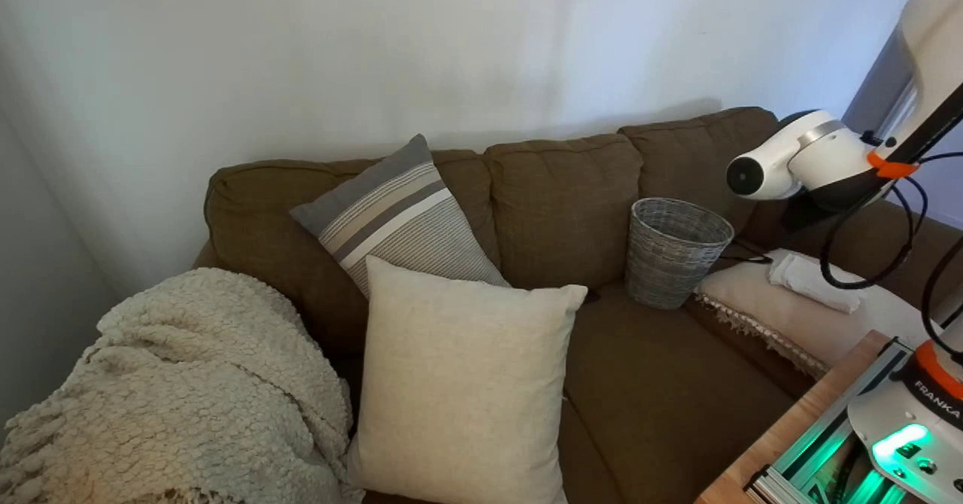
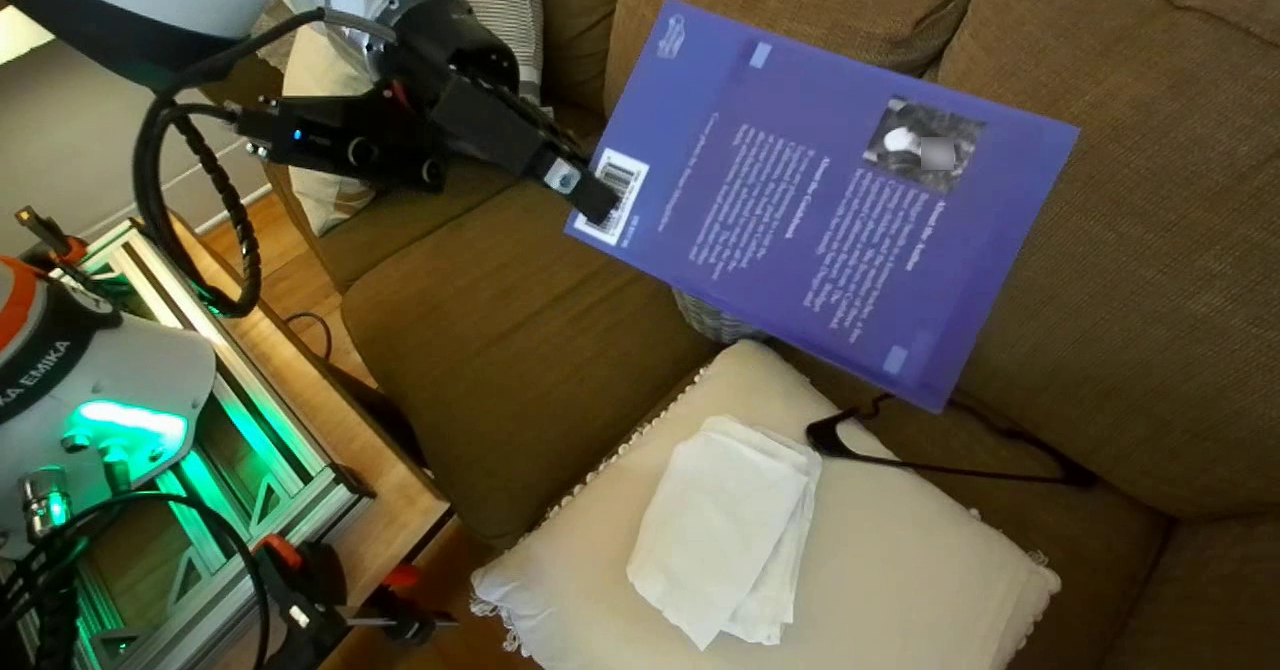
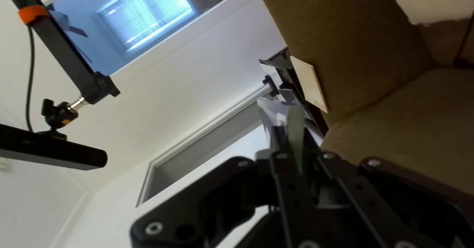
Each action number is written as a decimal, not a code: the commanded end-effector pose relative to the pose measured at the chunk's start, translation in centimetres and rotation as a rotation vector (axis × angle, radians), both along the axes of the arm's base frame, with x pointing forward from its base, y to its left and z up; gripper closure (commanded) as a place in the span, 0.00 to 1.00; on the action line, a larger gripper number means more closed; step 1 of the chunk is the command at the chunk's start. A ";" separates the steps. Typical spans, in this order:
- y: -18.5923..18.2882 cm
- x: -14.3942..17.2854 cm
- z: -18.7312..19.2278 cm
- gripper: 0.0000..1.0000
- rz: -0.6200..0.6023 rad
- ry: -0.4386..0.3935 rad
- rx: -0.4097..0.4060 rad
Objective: Pick up the blue book and put it in the gray basket
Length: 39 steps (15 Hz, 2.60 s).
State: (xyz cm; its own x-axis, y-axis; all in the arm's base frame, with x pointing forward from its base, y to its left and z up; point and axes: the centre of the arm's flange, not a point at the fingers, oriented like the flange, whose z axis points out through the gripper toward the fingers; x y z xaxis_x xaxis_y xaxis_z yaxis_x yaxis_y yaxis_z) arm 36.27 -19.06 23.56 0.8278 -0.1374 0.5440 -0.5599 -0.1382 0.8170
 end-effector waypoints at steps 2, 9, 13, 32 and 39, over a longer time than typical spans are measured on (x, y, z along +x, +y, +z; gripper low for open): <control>-1.2 0.1 7.0 0.97 0.114 -0.097 0.202; 3.8 1.8 6.6 0.90 0.261 -0.124 0.364; 3.7 3.6 3.9 0.97 0.344 -0.141 0.476; -2.9 8.2 -7.5 0.97 0.251 -0.428 1.494; -3.0 7.5 -5.1 0.35 0.159 -0.501 1.279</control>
State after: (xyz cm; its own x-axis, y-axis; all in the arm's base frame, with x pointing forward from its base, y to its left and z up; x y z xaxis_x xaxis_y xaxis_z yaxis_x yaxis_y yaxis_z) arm 43.36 -22.13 14.37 0.6835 -0.6875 0.2454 -0.6248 -0.7248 -0.2905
